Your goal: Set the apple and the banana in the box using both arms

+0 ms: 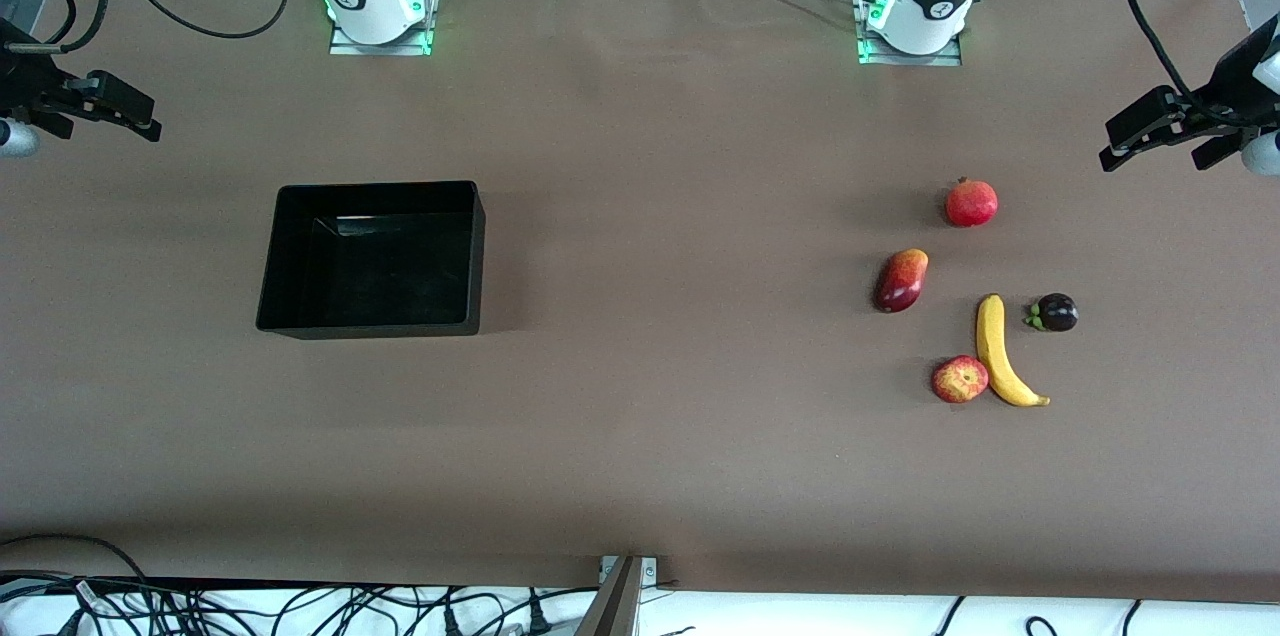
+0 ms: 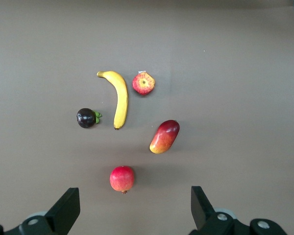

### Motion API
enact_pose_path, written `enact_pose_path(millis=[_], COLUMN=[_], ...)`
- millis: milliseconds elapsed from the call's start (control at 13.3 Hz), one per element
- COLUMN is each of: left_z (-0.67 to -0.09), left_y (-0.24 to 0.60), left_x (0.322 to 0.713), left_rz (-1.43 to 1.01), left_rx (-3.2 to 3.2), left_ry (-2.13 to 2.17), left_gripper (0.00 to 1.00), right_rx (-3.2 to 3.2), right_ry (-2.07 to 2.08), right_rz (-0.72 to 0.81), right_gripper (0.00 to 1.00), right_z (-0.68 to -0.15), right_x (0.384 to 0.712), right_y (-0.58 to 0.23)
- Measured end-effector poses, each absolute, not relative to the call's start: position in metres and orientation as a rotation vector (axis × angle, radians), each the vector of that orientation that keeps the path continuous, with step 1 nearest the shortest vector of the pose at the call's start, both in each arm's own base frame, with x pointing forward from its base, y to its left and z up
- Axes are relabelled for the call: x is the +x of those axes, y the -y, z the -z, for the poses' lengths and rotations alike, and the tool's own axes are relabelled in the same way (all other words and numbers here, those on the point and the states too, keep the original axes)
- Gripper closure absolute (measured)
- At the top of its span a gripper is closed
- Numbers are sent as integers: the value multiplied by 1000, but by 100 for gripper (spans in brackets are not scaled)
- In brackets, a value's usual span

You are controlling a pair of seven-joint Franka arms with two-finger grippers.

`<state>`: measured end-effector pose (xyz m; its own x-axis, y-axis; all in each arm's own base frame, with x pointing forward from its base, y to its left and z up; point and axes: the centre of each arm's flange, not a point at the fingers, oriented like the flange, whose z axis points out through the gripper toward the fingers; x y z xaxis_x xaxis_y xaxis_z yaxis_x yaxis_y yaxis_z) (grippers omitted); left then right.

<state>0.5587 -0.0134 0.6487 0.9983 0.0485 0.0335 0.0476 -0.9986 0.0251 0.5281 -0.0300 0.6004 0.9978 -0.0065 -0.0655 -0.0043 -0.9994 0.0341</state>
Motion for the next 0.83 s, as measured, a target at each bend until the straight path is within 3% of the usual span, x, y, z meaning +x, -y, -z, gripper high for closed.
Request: enact_pose_path(millis=[828], left_z=[-649], left_y=[13], left_x=[559], left_rz=[-53], left_rx=[3116], left_ry=[-75], left_gripper=[0], right_rx=[3106], right_ry=[20], right_rz=[111], right_gripper=[0], right_z=[-600], right_x=[527], right_y=[34])
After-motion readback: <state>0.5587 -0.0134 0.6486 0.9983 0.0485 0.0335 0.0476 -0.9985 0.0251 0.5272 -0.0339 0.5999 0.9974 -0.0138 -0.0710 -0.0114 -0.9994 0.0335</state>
